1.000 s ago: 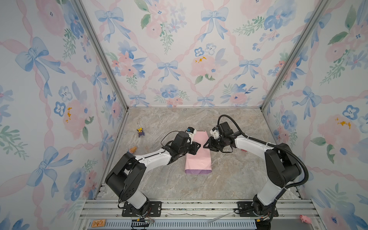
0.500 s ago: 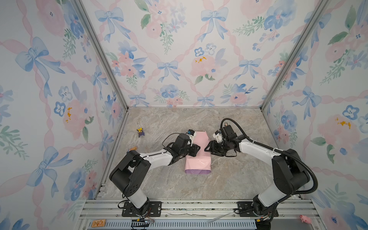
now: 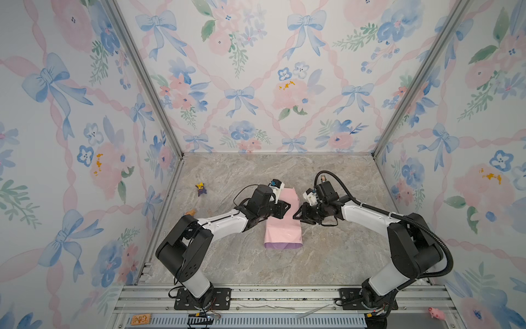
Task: Wrap a gift box in wrapping paper
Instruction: Fold the wrapping paper for the gift box, then tear off the tape with the cutter.
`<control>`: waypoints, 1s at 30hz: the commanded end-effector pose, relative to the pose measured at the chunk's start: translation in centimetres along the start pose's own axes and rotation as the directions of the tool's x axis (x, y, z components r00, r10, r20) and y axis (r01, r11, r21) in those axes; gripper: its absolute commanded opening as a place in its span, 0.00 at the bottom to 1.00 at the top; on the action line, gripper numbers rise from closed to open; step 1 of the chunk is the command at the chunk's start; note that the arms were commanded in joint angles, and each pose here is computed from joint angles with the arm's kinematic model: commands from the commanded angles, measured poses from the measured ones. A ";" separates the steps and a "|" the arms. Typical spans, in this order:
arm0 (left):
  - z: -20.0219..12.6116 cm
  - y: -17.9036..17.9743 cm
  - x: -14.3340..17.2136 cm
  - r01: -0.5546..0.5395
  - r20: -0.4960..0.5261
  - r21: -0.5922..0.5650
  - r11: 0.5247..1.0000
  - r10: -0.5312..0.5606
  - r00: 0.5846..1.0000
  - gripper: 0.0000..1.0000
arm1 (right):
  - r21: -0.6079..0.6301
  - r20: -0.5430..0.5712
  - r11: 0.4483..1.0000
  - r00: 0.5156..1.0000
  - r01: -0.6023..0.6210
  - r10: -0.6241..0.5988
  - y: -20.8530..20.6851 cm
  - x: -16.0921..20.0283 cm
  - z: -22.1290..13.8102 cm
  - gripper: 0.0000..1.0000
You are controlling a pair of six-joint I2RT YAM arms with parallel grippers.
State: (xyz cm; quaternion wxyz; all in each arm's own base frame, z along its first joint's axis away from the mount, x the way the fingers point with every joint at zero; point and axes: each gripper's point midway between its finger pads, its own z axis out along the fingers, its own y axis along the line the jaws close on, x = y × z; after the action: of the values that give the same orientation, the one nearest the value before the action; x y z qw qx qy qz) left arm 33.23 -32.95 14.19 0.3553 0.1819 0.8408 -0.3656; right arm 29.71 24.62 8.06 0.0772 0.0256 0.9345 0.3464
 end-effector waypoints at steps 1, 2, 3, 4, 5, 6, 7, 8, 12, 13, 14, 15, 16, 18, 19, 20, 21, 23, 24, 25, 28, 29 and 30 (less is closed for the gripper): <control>0.7 -0.8 -0.7 -0.021 0.001 0.052 0.998 0.021 1.000 0.23 | 0.098 -0.008 0.994 0.999 -0.041 0.042 -2.9 0.9 0.9 0.32; 1.1 -0.5 -0.2 -0.016 -0.014 0.053 0.998 0.017 1.000 0.22 | 0.095 -0.009 0.995 0.999 -0.040 0.041 -2.9 1.0 1.0 0.32; 1.4 -0.4 0.3 -0.011 -0.030 0.059 0.998 0.012 0.999 0.22 | 0.094 -0.008 0.995 0.999 -0.039 0.039 -2.9 0.9 1.0 0.32; 1.7 -0.3 0.9 -0.003 -0.047 0.065 0.998 0.006 0.999 0.22 | 0.094 -0.006 0.995 0.999 -0.039 0.040 -2.9 0.9 1.0 0.32; 2.0 -0.2 1.6 0.003 -0.063 0.067 0.998 0.001 0.998 0.22 | 0.094 -0.005 0.995 0.999 -0.039 0.040 -3.0 0.9 1.0 0.32; 2.2 0.0 2.2 0.007 -0.075 0.065 0.998 -0.002 0.997 0.22 | 0.095 -0.004 0.995 0.999 -0.038 0.039 -3.0 0.9 1.1 0.32; 2.4 0.2 2.9 0.010 -0.088 0.061 0.998 -0.004 0.996 0.22 | 0.096 -0.001 0.995 0.999 -0.038 0.039 -3.0 0.9 1.1 0.32; 2.5 0.6 3.7 0.011 -0.103 0.054 0.998 -0.006 0.995 0.22 | 0.098 0.000 0.994 0.999 -0.037 0.037 -3.0 0.8 1.1 0.32; 2.8 2.4 6.8 0.015 -0.161 0.004 1.000 -0.014 0.987 0.21 | 0.098 0.008 0.995 1.000 -0.030 0.029 -2.8 0.6 0.9 0.33; 2.7 2.7 7.5 0.011 -0.173 -0.006 1.000 -0.012 0.985 0.21 | 0.095 0.014 0.995 1.000 -0.021 0.020 -2.6 0.5 0.6 0.35; 2.6 3.2 8.1 0.008 -0.182 -0.020 1.000 -0.012 0.983 0.21 | 0.094 0.024 0.996 1.000 -0.010 0.007 -2.3 0.3 0.2 0.39; 2.5 3.4 8.5 0.003 -0.188 -0.029 1.000 -0.009 0.982 0.21 | 0.093 0.035 0.996 0.999 0.002 -0.005 -2.0 0.0 -0.3 0.41; 2.5 3.7 9.0 -0.002 -0.199 -0.038 0.999 -0.006 0.980 0.21 | 0.087 0.058 0.996 0.998 0.022 -0.027 -1.4 -0.4 -1.1 0.47; 2.4 4.1 9.7 -0.009 -0.209 -0.049 0.999 -0.002 0.978 0.21 | 0.084 0.103 0.995 0.992 0.060 -0.069 -0.6 -1.2 -3.1 0.55; 2.4 4.2 9.9 -0.015 -0.214 -0.053 0.998 0.003 0.977 0.21 | 0.082 0.129 0.994 0.988 0.075 -0.085 -0.3 -1.8 -4.3 0.57; 2.3 4.2 10.0 -0.019 -0.217 -0.055 0.998 0.007 0.976 0.21 | 0.077 0.154 0.993 0.983 0.086 -0.097 -0.1 -2.3 -5.3 0.58; 2.3 4.3 10.1 -0.021 -0.218 -0.056 0.998 0.009 0.976 0.21 | 0.072 0.176 0.993 0.978 0.097 -0.108 0.0 -2.8 -6.4 0.59; 2.3 4.4 10.2 -0.025 -0.220 -0.058 0.998 0.011 0.975 0.21 | 0.069 0.207 0.991 0.970 0.115 -0.127 -0.2 -4.0 -8.4 0.60; 2.3 4.3 10.2 -0.027 -0.220 -0.055 0.998 0.014 0.975 0.21 | 0.078 0.213 0.990 0.968 0.119 -0.133 -0.7 -4.6 -9.2 0.59; 2.3 4.3 10.2 -0.030 -0.219 -0.054 0.998 0.018 0.976 0.21 | 0.093 0.217 0.988 0.966 0.123 -0.141 -1.4 -5.4 -9.9 0.59; 2.1 4.4 10.3 -0.031 -0.220 -0.058 0.998 0.018 0.975 0.21 | 0.127 0.229 0.984 0.961 0.128 -0.154 -3.7 -8.0 -11.5 0.58; 2.1 4.4 10.4 -0.032 -0.221 -0.058 0.998 0.019 0.975 0.21 | 0.123 0.229 0.984 0.961 0.126 -0.152 -4.3 -8.8 -11.6 0.58; 2.0 4.4 10.3 -0.033 -0.219 -0.059 0.998 0.019 0.976 0.21 | 0.112 0.236 0.985 0.960 0.128 -0.151 -4.9 -9.7 -11.9 0.58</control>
State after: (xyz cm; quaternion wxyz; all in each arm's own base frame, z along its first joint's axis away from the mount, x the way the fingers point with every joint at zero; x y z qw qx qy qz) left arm 32.47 -33.76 9.61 0.3547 0.2242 0.8285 -0.3709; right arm 37.11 13.92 16.49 0.2400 0.0307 0.9235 0.2976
